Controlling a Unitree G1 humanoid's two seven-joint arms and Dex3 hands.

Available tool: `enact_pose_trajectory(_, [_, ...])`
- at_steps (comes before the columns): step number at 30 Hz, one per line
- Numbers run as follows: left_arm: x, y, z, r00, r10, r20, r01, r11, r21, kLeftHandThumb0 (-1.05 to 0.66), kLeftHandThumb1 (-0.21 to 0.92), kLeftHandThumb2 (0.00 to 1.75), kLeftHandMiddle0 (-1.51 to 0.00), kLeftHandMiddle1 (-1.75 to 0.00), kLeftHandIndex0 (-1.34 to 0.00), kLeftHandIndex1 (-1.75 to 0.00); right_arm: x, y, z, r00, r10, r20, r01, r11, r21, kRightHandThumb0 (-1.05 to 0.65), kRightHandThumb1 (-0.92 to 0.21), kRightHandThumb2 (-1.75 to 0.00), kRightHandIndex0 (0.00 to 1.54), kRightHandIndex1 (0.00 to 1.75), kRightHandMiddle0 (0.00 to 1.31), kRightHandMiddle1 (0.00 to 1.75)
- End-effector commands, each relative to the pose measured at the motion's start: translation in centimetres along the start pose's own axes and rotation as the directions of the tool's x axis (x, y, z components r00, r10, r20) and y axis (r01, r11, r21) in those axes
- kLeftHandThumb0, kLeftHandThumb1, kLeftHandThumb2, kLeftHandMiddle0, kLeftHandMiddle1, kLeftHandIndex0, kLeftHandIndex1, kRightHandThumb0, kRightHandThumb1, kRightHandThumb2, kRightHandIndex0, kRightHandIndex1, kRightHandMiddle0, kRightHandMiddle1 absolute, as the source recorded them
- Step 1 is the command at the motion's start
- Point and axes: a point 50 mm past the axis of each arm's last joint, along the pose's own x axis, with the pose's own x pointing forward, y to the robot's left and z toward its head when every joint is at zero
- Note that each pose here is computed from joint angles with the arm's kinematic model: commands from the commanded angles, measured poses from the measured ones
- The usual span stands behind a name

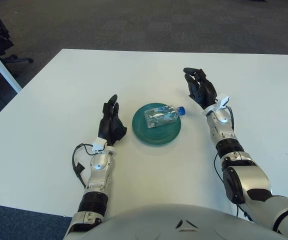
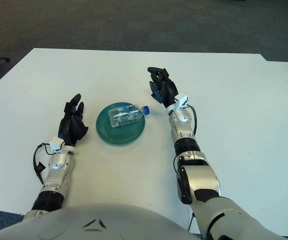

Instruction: Put the bottle into the plate.

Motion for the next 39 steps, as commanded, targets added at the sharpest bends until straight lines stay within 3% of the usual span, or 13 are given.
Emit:
enact_pose_trajectory(1, [-3.6, 2.5, -2.9, 0.985, 0.076, -0.156, -0.071, 0.997, 0.038, -0.9, 0.92, 1.03, -0.23, -0.01, 0.0, -0.66, -2.2, -1.1, -2.0, 0.991, -0.112, -0.069, 0.116, 0.992, 0.058, -0.4, -0.85, -0.57, 0.73, 0.34, 0.3, 1.0])
enact_pose_trajectory(4, [-3.8, 2.9, -2.9, 0.982, 0.101, -0.16, -0.097, 0.995, 0.034, -0.88, 0.92, 1.0, -0.29, -0.02, 0.0, -0.77, -3.8, -1.0, -3.3, 0.982, -0.157, -0.102, 0.163, 0.985, 0.058, -0.38, -0.8, -0.68, 0.64, 0.54, 0.27, 1.01])
enact_pose_trajectory(11, [-4.4, 3.8, -3.0, 0.978, 0.124, -0.165, -0.12, 0.992, 0.034, -0.84, 0.92, 0.99, -0.34, -0.03, 0.0, -0.84, -5.1, 0.1, -4.1, 0.961, -0.253, -0.115, 0.26, 0.964, 0.049, -0.38, -0.79, -0.73, 0.56, 0.6, 0.3, 1.05])
enact_pose_trajectory(12, [-4.5, 3.9, -3.0, 0.978, 0.126, -0.164, -0.122, 0.992, 0.033, -0.84, 0.92, 0.99, -0.34, -0.03, 0.0, -0.85, -5.3, 0.2, -4.1, 0.956, -0.27, -0.116, 0.276, 0.96, 0.046, -0.37, -0.81, -0.73, 0.52, 0.62, 0.26, 1.08])
enact_pose_trajectory(18, [-4.7, 4.5, -2.8, 0.978, 0.136, -0.158, -0.13, 0.99, 0.046, -0.83, 0.92, 0.98, -0.36, -0.04, 0.0, -0.87, -6.0, 0.9, -3.7, 0.931, -0.34, -0.134, 0.348, 0.937, 0.037, -0.39, -0.79, -0.75, 0.53, 0.63, 0.26, 1.05])
enact_pose_trajectory(26, [-5.0, 4.8, -2.3, 0.983, 0.128, -0.129, -0.12, 0.99, 0.068, -0.85, 0.92, 0.98, -0.37, -0.03, 0.0, -0.87, -7.7, 1.9, -3.7, 0.928, -0.335, -0.165, 0.344, 0.938, 0.032, -0.47, -0.9, -0.64, 0.48, 0.52, 0.16, 0.97])
enact_pose_trajectory(39, [-5.4, 4.7, -2.0, 0.988, 0.09, -0.125, -0.087, 0.996, 0.034, -0.83, 0.92, 0.95, -0.37, -0.03, 0.0, -0.82, -9.1, 2.1, -4.2, 0.937, -0.3, -0.178, 0.309, 0.951, 0.027, -0.5, -0.92, -0.69, 0.46, 0.25, 0.11, 0.87])
